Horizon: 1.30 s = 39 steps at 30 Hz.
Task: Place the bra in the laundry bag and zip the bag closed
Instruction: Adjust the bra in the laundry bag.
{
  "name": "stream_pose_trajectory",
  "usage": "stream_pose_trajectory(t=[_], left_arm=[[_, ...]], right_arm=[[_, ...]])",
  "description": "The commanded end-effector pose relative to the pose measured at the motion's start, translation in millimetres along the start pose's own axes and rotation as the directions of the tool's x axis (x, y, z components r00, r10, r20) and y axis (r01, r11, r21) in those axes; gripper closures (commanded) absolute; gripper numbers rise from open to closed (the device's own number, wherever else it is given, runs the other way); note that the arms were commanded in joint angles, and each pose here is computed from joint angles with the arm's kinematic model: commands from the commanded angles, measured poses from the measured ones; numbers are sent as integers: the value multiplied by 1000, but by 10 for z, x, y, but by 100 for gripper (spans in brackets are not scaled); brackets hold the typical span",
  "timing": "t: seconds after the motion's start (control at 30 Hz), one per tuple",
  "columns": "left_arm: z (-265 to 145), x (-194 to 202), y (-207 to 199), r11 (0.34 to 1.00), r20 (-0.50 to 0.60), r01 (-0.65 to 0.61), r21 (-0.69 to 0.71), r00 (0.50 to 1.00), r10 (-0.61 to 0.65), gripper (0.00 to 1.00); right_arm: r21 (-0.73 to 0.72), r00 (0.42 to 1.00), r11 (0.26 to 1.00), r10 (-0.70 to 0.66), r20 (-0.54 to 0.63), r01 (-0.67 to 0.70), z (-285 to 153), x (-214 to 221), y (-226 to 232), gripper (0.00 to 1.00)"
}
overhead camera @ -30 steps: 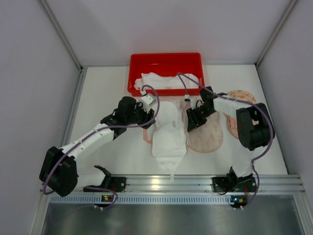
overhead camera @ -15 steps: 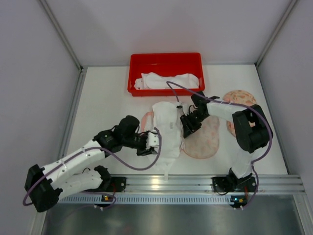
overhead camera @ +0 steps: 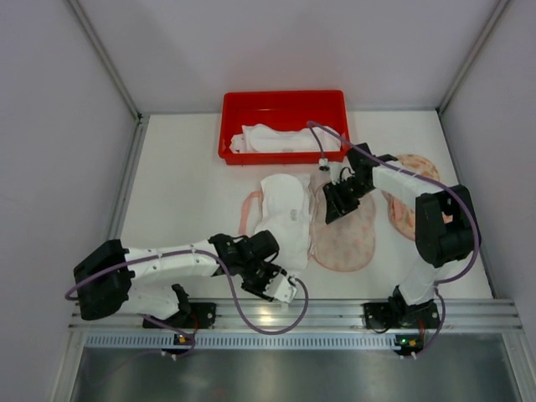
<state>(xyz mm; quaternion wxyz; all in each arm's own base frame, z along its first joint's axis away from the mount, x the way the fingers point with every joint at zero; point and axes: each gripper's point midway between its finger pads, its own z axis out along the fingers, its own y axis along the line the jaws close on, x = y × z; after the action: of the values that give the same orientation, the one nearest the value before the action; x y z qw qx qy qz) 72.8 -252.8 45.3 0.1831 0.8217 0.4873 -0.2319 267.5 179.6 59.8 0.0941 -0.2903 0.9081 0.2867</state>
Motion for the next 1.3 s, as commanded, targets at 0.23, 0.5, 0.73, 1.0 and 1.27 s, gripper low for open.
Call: stream_pose_trajectory(t=[0.23,0.5,0.73,1.0,1.27], left_arm=[[268,218,-18,998,-89,-9,64,996,15,64],[-12,-260,-202,995,90,5,98,996,-14,100],[-337,-707,19,990,202,129,53,970,-137,100],[-783,-542,1171,911,305,404,-81,880,-364,100],[-683,-73,1850,827,277,552,-103,815,-509,100]], right_arm=[[20,996,1000,-25,88,23,-311,-213,-4,62],[27,996,999,-25,84,23,-325,-173,-30,62],[20,997,1000,-20,81,19,-293,-165,-37,62],[19,997,1000,-22,69,21,-268,-113,-53,62],[6,998,1000,-8,58,8,-216,-68,-62,62]])
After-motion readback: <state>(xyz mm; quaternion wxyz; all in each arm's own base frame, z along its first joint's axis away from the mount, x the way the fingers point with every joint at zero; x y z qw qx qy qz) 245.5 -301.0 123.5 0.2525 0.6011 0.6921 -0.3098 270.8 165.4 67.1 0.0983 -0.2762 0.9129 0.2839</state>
